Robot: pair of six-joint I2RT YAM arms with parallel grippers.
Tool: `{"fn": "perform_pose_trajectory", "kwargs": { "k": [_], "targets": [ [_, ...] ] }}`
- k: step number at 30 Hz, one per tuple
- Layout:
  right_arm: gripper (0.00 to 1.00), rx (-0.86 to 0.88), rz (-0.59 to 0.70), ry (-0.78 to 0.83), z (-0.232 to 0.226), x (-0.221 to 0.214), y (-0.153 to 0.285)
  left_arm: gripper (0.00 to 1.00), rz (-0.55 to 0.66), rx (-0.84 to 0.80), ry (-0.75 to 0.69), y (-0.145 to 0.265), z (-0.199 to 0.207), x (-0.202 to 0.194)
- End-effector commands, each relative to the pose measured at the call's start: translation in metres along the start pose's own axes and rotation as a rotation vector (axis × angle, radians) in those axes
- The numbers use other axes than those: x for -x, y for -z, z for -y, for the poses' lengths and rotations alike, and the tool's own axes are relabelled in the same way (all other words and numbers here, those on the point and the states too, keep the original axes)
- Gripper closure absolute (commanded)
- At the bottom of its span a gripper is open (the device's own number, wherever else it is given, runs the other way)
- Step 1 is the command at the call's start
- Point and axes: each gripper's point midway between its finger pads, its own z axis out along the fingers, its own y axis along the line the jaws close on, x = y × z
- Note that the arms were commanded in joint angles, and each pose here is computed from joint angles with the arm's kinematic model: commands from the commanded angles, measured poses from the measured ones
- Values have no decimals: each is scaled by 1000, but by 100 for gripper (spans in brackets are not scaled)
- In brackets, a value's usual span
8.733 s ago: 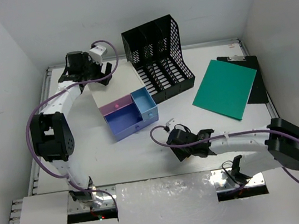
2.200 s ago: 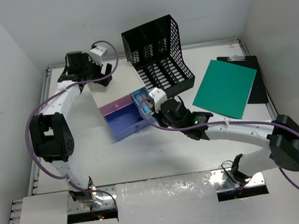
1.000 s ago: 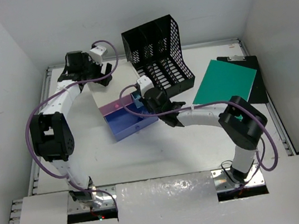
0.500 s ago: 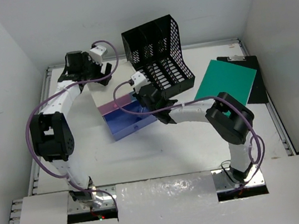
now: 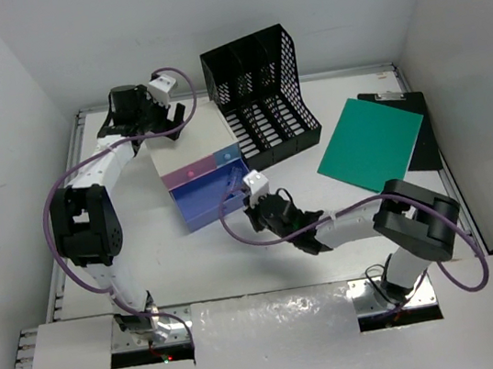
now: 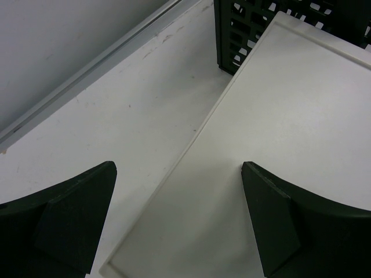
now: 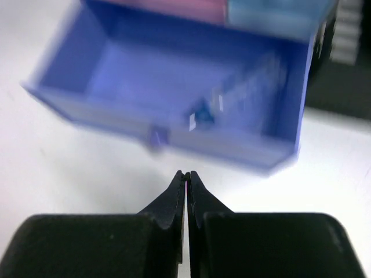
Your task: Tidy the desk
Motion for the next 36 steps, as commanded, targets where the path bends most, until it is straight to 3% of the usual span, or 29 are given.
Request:
{"fn": "perform_pose_trajectory", "kwargs": {
  "k": [1, 7, 17, 27, 36],
  "targets": [
    [100, 59, 25, -241, -16, -19, 4, 12, -253, -30, 49, -3, 17, -82],
    [100, 86, -12, -200, -33, -43, -28, 12, -254, -35, 60, -5, 18, -82],
    [100, -54, 165, -107, -23, 5, -83, 12, -265, -35, 64, -6, 18, -85],
    [100, -141, 118, -109, 8, 10, -134, 12, -270, -48, 73, -7, 23, -92],
    [100, -203, 169, -44, 30, 30, -151, 12, -267, -39, 76, -6, 21, -90]
  ]
}}
